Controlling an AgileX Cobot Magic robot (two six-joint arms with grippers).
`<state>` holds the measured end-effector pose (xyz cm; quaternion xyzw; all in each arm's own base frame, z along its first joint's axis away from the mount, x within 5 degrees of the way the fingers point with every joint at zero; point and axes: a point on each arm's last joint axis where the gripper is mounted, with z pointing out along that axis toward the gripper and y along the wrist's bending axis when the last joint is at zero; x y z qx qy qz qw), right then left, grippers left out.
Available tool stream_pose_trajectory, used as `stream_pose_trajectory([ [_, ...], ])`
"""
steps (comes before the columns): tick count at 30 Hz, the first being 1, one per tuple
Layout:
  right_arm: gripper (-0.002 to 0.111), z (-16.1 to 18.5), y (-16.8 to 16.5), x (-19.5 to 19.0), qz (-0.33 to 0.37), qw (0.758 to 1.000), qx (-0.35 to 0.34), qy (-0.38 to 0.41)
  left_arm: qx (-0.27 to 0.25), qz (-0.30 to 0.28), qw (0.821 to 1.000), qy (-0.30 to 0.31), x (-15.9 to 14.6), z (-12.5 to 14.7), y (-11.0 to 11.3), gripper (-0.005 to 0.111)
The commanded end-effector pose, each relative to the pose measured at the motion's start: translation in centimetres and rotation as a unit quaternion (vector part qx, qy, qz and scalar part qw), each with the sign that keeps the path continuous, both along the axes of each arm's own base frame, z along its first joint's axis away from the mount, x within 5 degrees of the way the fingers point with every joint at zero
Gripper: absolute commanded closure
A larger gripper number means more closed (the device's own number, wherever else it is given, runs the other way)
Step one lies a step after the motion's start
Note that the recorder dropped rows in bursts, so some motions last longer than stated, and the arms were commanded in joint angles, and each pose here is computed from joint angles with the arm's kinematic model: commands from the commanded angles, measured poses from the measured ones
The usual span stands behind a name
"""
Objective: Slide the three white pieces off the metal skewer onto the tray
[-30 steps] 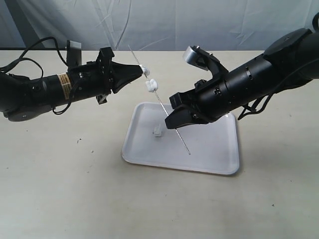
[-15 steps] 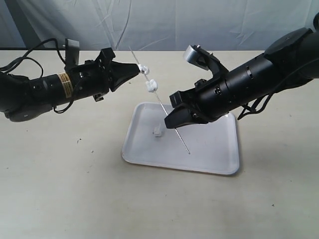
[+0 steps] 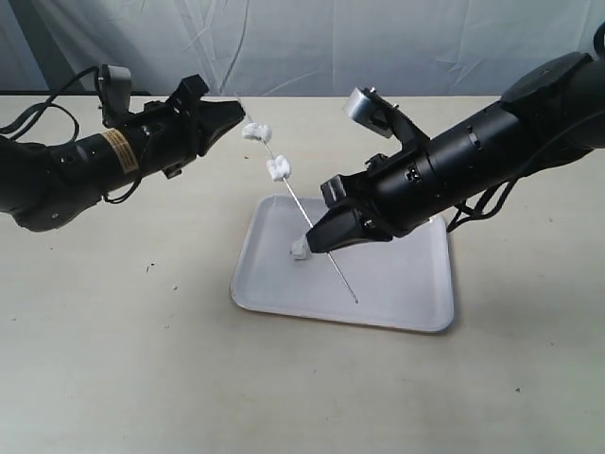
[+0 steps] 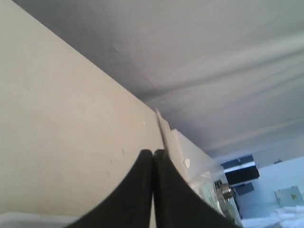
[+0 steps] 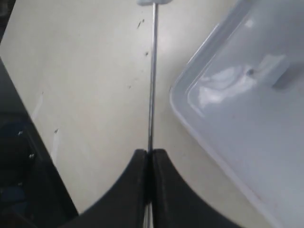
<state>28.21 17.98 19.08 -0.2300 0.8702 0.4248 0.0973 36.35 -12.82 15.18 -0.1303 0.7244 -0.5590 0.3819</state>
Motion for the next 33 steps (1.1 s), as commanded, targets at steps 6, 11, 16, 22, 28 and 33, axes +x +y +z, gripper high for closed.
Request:
stream_pose_trajectory([
  [6,0.109,-0.1,1.9,-1.0,0.02,0.999,-0.02,-0.026,-0.032,0.008,0.999,-0.018,0.1,1.1,-0.8,0.107],
  [11,0.109,-0.2,1.7,-0.4,-0.007,0.998,-0.034,-0.044,-0.012,0.0,1.0,-0.016,0.0,0.8,-0.9,0.107],
  [16,0.109,-0.5,1.3,0.8,-0.059,0.993,-0.061,-0.088,0.029,-0.013,0.999,-0.004,0.0,0.1,-0.5,0.107],
  [22,0.109,-0.5,1.2,1.0,-0.064,0.991,-0.066,-0.095,0.026,-0.047,0.999,0.008,-0.5,0.0,-0.8,0.086],
  [28,0.109,-0.8,1.0,0.9,-0.06,0.99,-0.088,-0.089,-0.025,-0.053,0.998,-0.007,-0.6,0.9,-1.0,0.078],
  [33,0.109,-0.7,1.1,0.4,-0.04,0.994,-0.079,-0.071,-0.029,-0.056,0.998,-0.009,-0.6,0.9,-1.0,0.078],
])
